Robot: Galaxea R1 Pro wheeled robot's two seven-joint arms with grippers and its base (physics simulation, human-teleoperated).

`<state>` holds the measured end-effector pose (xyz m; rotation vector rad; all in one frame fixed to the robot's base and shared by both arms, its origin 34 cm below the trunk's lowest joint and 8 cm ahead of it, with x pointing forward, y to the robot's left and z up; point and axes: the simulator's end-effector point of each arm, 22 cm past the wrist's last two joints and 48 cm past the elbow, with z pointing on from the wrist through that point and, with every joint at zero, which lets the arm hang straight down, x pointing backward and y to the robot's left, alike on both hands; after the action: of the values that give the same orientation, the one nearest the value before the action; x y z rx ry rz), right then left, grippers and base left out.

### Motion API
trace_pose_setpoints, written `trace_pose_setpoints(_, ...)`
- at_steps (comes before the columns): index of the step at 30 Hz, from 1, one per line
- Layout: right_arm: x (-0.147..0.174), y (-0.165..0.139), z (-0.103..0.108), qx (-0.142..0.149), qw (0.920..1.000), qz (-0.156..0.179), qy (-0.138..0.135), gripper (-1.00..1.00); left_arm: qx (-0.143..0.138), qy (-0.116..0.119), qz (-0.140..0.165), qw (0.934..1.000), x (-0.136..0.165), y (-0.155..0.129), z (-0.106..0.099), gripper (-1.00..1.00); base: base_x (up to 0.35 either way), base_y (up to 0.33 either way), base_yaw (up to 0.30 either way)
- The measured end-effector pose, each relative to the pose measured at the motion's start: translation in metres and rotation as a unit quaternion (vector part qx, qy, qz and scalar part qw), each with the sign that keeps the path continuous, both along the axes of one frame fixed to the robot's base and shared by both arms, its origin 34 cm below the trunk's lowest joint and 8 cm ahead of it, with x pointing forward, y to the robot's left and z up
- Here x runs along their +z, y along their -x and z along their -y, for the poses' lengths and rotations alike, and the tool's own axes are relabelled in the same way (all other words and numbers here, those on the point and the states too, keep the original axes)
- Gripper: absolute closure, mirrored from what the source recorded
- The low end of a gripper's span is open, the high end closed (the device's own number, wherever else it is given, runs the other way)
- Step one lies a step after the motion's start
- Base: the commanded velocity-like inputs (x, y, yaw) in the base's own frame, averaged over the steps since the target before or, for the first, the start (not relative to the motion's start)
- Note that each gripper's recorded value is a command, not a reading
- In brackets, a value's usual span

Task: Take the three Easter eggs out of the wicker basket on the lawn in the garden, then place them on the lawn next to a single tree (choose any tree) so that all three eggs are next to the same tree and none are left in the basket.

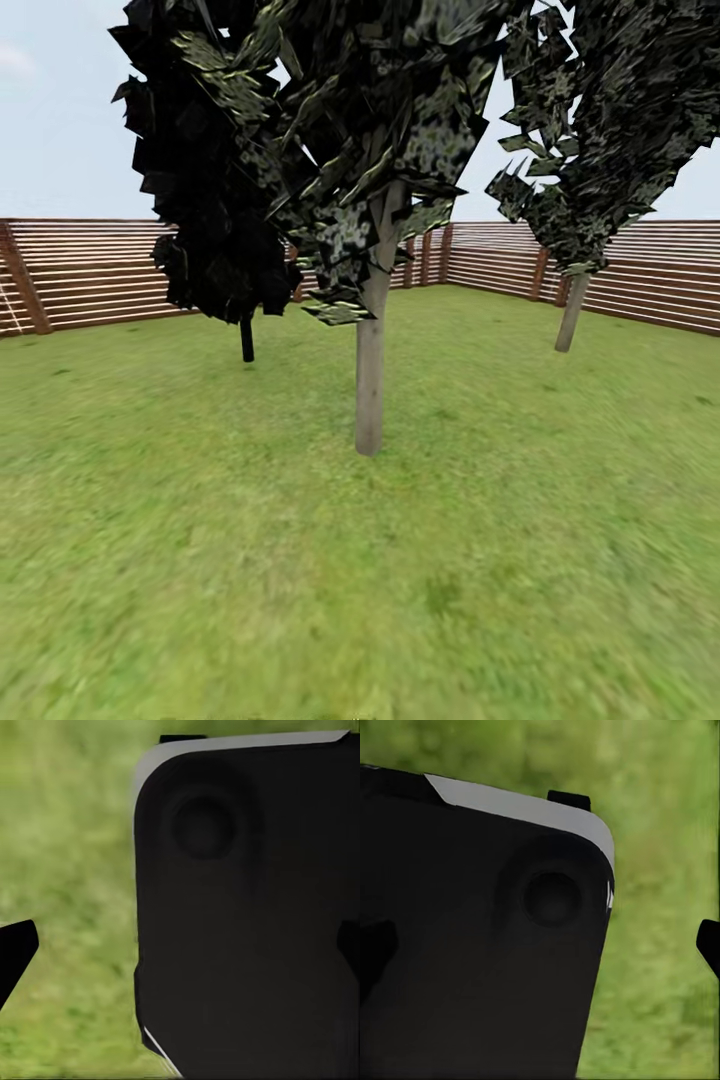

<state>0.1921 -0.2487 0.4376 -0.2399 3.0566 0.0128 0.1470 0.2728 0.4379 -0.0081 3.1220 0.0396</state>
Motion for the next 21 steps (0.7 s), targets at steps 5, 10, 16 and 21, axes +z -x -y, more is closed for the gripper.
trace_pose_setpoints(5,0.0,0.001,0.002,0.009,1.0,-0.001,0.003,-1.0,-0.002,-0.026,-0.005,0.9997,0.002,0.004,-0.041,-1.0,0.0,0.0,0.21)
trace_pose_setpoints(10,0.0,0.003,0.0,0.01,0.9999,-0.004,0.002,-1.0,-0.004,-0.03,-0.007,0.9995,0.003,0.005,-0.048,-1.0,0.0,0.0,0.231)
trace_pose_setpoints(16,-0.001,0.004,0.001,0.01,0.9999,-0.005,0.004,-1.0,-0.003,-0.029,-0.009,0.9995,0.003,0.007,-0.046,-1.0,0.0,0.0,0.246)
trace_pose_setpoints(21,-0.001,0.005,0.001,0.011,0.9999,-0.006,0.004,-1.0,-0.003,-0.03,-0.01,0.9995,0.003,0.008,-0.048,-1.0,0.0,0.0,0.256)
